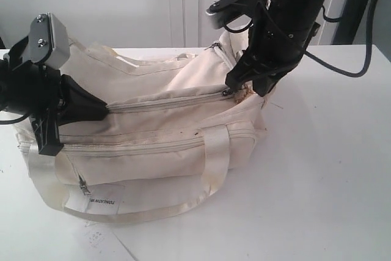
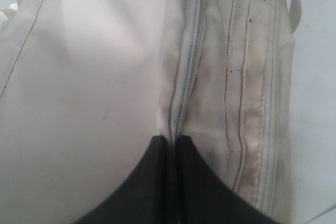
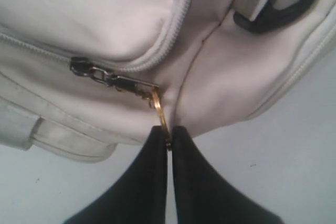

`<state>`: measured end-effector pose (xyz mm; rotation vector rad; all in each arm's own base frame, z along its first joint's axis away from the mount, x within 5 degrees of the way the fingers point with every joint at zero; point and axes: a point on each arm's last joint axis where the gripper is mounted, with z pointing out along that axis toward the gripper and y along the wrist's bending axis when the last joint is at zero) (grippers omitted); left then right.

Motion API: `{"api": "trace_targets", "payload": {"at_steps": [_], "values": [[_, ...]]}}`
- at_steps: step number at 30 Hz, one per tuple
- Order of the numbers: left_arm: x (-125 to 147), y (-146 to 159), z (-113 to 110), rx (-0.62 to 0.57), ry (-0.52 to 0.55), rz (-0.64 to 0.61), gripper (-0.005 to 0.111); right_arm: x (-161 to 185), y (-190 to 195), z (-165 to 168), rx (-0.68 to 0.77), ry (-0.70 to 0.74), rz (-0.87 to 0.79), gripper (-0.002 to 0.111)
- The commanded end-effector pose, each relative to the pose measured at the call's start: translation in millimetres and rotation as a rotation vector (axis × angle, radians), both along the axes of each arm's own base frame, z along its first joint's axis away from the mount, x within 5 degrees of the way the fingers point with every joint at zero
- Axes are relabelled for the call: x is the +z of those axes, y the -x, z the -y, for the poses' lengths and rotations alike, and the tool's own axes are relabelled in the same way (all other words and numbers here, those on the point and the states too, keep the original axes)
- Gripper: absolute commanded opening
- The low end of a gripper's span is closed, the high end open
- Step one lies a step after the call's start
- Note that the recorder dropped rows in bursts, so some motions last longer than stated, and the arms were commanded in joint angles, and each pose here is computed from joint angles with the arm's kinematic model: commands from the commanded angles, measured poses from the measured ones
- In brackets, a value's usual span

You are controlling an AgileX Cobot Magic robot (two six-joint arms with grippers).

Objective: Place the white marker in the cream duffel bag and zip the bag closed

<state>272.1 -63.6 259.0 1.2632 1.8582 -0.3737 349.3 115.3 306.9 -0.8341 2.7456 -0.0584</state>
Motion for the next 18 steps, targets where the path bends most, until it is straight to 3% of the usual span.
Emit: {"api": "trace_targets", "payload": {"at_steps": [1,13,16,18], "values": [[2.5,4.1,1.5,-0.012,0.019,-0.008,0.0,3.2,-3.1,16.9,-0.012,0.057,0.024,0.0],[3.2,5.8,3.3,-0.024,0.043,-0.027,0.003,23.2,7.7,20.1,-0.01,-0.025,0.057,0.0],[6.1,4.6,4.6,-0.006,0.083,-0.028,0.024,30.5,13.6,17.3,-0.004,-0.077,0.063,0.0],[7.2,4.7,4.8,-0.001,0.092,-0.027,0.049,34.6,18.8,14.2,0.024,-0.12,0.061,0.0]]}}
